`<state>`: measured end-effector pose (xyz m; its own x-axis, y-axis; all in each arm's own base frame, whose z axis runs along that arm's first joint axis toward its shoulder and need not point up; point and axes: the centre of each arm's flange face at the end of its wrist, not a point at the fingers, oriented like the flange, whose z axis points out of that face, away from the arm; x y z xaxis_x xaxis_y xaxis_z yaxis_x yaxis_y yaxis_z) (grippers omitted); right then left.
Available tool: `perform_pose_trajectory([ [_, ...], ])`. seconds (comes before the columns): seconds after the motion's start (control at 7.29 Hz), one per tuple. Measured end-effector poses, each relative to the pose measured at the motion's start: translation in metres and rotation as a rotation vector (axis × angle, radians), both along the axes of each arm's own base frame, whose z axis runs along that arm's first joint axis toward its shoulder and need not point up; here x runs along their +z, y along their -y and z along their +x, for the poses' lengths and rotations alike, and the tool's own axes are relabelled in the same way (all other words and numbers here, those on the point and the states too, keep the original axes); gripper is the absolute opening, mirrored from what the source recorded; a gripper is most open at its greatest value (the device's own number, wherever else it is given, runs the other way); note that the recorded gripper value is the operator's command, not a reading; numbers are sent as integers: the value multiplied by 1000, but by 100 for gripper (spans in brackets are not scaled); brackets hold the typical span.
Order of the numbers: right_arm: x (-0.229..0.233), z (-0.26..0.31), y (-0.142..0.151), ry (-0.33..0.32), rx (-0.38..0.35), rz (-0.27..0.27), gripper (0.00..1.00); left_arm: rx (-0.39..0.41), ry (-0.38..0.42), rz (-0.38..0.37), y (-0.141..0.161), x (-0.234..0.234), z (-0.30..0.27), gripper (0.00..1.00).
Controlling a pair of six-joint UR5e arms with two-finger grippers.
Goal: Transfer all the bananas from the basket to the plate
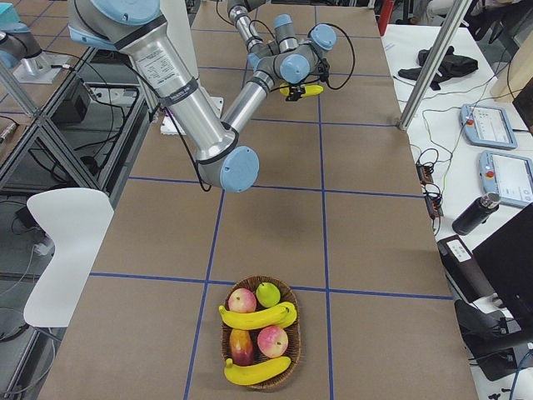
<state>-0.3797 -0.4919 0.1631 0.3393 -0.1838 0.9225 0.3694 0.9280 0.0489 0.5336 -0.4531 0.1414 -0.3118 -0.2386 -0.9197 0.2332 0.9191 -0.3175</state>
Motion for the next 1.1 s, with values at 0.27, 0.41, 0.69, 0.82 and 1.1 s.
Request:
perform_pose_trajectory([
  [0.27, -2, 18, 10, 16, 14, -41, 100, -9, 37, 27, 1, 17, 2, 0],
  [0.41, -3, 28, 16, 17, 35, -70, 100, -14, 57, 39, 2, 26, 1, 0],
  [0.69, 7, 55, 34, -2, 103, -88, 100, -37, 91, 66, 15, 40, -11, 0],
  [0.82, 18, 70, 46, -34, 158, -77, 100, -44, 112, 70, 32, 50, -28, 0],
  [1.1, 41, 89, 67, -124, 272, -27, 100, -46, 169, 53, 73, 81, -83, 0],
])
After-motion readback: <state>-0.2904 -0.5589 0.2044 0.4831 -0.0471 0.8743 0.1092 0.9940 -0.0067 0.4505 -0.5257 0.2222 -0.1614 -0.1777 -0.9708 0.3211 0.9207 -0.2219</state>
